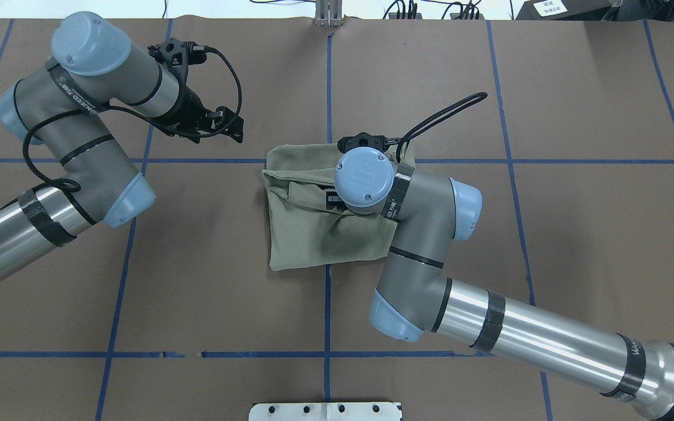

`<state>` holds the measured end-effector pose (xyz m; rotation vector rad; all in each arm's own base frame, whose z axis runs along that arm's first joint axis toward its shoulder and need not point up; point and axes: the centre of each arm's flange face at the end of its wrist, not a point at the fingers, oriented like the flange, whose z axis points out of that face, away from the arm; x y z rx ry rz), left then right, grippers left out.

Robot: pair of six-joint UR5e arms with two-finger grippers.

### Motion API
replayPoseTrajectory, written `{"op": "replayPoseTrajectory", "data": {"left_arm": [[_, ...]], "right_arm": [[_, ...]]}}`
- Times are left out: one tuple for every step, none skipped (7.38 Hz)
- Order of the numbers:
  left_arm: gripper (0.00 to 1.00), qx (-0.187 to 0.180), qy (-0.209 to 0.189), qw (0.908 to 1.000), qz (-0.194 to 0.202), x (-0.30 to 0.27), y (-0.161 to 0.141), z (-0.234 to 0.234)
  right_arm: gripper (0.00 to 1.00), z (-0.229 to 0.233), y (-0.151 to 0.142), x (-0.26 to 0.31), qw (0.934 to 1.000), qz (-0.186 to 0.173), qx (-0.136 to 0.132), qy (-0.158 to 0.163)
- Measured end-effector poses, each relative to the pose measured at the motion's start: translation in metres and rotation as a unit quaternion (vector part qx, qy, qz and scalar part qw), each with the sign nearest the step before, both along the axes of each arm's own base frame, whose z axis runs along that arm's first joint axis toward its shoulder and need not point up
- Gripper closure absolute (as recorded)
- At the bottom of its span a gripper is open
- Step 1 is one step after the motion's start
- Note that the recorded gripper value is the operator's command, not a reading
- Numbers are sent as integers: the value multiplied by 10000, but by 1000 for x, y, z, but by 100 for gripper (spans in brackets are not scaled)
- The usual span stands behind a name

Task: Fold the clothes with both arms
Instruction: 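Open both grippers and raise them away from the folded shirt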

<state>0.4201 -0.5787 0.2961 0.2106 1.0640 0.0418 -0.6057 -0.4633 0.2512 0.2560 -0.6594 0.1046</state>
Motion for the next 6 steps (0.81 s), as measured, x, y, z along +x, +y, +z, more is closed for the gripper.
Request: {"op": "replayPoseTrajectory", "data": {"left_arm": [[0, -6, 6, 10000, -4, 0, 0, 0], [0, -12, 9, 10000, -8, 0, 0, -1], [0, -17, 12, 10000, -11, -1, 1, -1], [0, -23, 18, 10000, -19, -1, 1, -1], [0, -40, 28, 10000, -33, -1, 1, -2], [0, -60, 40, 10000, -48, -2, 2, -3]], "right_arm": [[0, 3, -17, 1, 9999, 102, 31, 116], [0, 5, -42, 4, 9994, 258, 11, 222], [0, 10, -70, 14, 9984, 453, -11, 342], [0, 17, -97, 27, 9967, 656, 0, 486], [0, 20, -120, 39, 9947, 831, 36, 601], [0, 14, -140, 49, 9932, 963, 64, 644]]}}
